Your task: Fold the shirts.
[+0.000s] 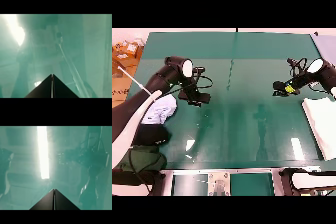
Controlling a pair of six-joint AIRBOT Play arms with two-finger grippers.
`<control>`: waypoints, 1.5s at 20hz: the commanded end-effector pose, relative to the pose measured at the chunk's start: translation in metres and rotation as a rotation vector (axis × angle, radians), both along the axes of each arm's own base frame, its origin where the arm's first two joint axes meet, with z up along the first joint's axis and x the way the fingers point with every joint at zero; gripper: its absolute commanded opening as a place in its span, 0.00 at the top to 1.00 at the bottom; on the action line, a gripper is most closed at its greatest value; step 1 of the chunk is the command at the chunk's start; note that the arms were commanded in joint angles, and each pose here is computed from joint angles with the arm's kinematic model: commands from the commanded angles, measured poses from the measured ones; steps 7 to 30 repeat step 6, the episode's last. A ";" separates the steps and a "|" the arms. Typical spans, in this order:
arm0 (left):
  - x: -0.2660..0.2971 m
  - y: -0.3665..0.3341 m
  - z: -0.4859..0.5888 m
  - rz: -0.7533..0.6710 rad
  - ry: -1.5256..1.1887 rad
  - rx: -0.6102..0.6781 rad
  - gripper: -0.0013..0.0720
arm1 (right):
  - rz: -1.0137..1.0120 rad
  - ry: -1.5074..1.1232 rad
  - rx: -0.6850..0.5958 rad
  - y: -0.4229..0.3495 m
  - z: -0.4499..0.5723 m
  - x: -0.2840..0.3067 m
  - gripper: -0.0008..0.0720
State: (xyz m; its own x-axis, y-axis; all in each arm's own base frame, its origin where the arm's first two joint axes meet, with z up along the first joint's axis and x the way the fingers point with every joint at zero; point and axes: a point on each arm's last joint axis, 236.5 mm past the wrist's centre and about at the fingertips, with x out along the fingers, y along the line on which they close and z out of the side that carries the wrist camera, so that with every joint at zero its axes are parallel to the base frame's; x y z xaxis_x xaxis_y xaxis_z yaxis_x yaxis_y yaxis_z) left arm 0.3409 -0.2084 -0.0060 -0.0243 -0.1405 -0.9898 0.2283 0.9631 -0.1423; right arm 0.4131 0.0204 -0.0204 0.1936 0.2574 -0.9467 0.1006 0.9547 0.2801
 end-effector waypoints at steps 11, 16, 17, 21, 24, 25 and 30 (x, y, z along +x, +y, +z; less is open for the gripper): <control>0.005 0.019 -0.001 0.050 0.018 0.011 0.95 | 0.005 0.002 0.000 0.001 -0.001 0.000 0.97; 0.005 0.019 -0.001 0.050 0.018 0.011 0.95 | 0.005 0.002 0.000 0.001 -0.001 0.000 0.97; 0.005 0.019 -0.001 0.050 0.018 0.011 0.95 | 0.005 0.002 0.000 0.001 -0.001 0.000 0.97; 0.005 0.019 -0.001 0.050 0.018 0.011 0.95 | 0.005 0.002 0.000 0.001 -0.001 0.000 0.97; 0.005 0.019 -0.001 0.050 0.018 0.011 0.95 | 0.005 0.002 0.000 0.001 -0.001 0.000 0.97; 0.005 0.019 -0.001 0.050 0.018 0.011 0.95 | 0.005 0.002 0.000 0.001 -0.001 0.000 0.97; 0.005 0.019 -0.001 0.050 0.018 0.011 0.95 | 0.005 0.002 0.000 0.001 -0.001 0.000 0.97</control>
